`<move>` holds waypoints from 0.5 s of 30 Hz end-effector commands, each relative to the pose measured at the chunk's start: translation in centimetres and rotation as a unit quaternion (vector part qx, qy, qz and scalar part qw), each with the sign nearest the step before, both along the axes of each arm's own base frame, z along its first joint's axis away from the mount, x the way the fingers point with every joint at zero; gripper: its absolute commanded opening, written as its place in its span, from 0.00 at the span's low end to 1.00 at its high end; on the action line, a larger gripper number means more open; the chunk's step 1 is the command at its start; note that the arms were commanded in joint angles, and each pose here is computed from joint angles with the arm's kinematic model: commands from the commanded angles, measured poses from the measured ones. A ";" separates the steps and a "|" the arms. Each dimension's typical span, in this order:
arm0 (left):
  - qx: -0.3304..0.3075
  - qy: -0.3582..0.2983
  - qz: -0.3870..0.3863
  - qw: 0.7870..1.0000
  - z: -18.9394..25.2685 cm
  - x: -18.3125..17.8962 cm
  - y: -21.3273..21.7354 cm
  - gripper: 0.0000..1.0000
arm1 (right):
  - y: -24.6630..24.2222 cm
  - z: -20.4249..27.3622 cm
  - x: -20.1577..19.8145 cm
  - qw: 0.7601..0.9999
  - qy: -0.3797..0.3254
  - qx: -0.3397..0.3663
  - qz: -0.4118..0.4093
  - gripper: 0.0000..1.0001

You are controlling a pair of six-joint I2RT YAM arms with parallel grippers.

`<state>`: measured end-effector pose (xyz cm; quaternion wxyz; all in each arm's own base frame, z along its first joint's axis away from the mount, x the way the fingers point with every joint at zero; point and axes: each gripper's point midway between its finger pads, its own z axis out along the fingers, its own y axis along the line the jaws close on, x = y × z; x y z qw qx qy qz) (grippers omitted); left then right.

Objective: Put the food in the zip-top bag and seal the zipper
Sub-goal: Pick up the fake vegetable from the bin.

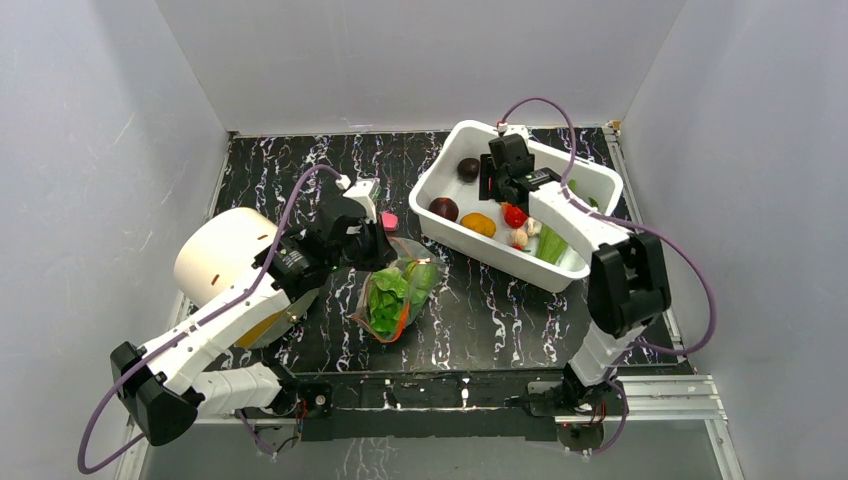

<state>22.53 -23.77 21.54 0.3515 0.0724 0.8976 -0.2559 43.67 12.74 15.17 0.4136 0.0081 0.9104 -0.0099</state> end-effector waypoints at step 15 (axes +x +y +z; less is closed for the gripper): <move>-0.017 -0.039 0.017 0.999 3.7 1.3 -0.1 0.00 | -1.6 -3.7 10.4 0.995 -0.061 -0.047 -0.057 0.59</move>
